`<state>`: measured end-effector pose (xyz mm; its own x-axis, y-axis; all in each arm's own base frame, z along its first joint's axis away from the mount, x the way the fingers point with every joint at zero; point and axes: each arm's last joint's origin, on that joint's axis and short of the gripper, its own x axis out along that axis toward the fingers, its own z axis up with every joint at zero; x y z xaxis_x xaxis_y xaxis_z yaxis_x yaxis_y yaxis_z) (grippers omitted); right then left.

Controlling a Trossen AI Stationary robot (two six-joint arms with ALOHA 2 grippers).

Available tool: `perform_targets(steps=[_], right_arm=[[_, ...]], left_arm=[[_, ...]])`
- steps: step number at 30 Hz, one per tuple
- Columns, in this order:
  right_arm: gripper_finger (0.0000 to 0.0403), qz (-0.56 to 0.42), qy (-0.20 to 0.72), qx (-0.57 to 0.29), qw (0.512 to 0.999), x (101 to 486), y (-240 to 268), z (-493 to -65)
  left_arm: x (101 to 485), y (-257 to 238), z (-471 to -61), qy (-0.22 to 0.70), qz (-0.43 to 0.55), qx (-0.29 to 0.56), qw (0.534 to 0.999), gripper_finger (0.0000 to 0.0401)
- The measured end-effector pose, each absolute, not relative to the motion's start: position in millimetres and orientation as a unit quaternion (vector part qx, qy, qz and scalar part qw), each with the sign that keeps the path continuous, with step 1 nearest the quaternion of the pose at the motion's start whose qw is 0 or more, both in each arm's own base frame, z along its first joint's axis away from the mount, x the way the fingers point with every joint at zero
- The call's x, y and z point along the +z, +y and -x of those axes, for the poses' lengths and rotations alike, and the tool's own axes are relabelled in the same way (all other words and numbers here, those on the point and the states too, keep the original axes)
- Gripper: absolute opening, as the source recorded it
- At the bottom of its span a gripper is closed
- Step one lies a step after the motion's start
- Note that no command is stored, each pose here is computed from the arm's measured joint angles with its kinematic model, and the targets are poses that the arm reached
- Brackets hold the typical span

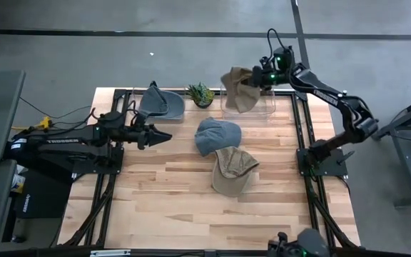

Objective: Pick & Place hat
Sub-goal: Put the left brown cap into the right transparent bin

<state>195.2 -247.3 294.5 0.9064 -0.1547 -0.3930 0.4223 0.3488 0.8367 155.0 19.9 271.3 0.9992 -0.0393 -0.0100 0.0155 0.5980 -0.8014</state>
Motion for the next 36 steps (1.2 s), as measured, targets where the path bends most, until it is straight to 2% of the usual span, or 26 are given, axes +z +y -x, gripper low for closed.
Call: perform_targets(steps=[14,26,36], right_arm=[[0.0,-0.589,0.138,-0.22,0.765,270,-259,-202],[0.0,-0.605,0.16,-0.292,0.723,261,-257,-197],[0.0,-0.621,0.156,-0.288,0.712,259,-255,-204]], left_arm=[[270,19,-155,0.022,0.442,-0.025,0.896,0.0105],[270,19,-155,0.022,0.438,-0.025,0.899,0.0105],[269,19,-155,0.03,0.439,-0.021,0.898,0.0105]])
